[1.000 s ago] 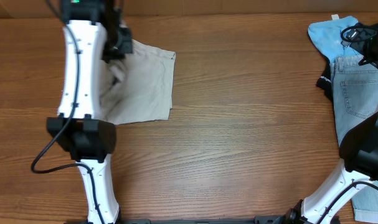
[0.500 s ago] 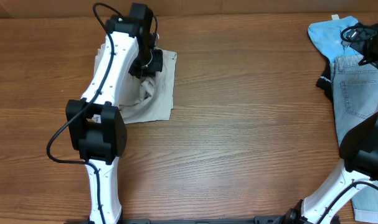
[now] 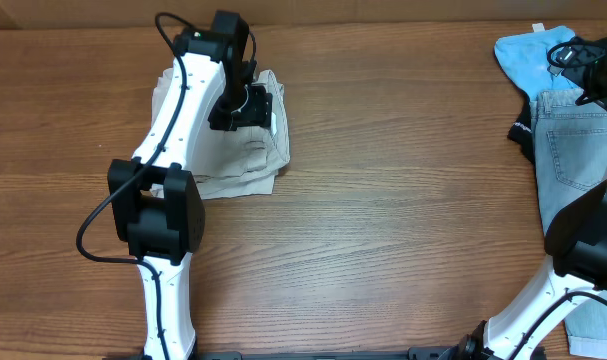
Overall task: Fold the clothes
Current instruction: 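Lift and fold the left half of the shorts rightward over itself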
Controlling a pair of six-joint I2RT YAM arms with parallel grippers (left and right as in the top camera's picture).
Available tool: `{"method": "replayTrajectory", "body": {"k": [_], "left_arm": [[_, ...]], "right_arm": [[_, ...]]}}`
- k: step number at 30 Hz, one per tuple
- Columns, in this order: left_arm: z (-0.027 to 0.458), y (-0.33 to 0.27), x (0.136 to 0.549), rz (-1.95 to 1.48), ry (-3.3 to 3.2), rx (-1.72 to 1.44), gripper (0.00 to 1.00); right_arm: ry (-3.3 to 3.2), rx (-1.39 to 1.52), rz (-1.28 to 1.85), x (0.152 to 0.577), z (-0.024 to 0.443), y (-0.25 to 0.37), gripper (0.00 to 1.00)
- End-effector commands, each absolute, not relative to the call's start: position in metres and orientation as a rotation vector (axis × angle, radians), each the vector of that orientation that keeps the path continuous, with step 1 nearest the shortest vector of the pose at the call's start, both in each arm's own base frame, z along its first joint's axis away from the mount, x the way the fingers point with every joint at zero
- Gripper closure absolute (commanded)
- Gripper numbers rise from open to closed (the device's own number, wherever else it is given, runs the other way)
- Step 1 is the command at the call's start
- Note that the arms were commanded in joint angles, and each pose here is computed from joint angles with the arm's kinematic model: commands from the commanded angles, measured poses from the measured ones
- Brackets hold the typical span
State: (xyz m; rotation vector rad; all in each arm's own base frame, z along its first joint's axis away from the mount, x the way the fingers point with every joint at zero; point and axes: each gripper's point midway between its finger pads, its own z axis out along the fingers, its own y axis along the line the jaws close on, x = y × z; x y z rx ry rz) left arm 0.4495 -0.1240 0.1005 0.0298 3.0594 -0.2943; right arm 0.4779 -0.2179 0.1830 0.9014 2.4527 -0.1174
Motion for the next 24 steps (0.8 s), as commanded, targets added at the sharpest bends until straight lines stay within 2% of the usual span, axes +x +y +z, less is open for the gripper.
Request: {"method": "replayTrajectory", "body": {"k": [1, 3, 8, 12, 16, 20, 24], "left_arm": [[0.119, -0.137, 0.446, -0.404, 3.049, 0.046, 0.81], [0.108, -0.140, 0.435, -0.382, 3.096, 0.066, 0.89], [0.063, -0.152, 0.411, -0.352, 3.187, 0.097, 0.90], [0.026, -0.150, 0.394, -0.331, 3.244, 0.045, 0.94], [0.022, -0.149, 0.388, -0.330, 3.262, 0.053, 0.93], [0.023, -0.155, 0.384, -0.372, 3.274, 0.063, 0.96], [0.050, -0.160, 0.384, -0.421, 3.285, 0.095, 0.96]], "right_arm": [[2.424, 0.895, -0.112, 0.481, 0.194, -0.217, 0.00], [2.424, 0.896, -0.113, 0.481, 0.194, -0.217, 0.00], [2.424, 0.896, -0.113, 0.481, 0.194, -0.217, 0.00], [2.424, 0.895, -0.112, 0.481, 0.194, -0.217, 0.00], [2.424, 0.896, -0.113, 0.481, 0.194, -0.217, 0.00], [2.425, 0.895, -0.112, 0.481, 0.194, -0.217, 0.00], [2.424, 0.895, -0.113, 0.481, 0.194, -0.217, 0.00]]}}
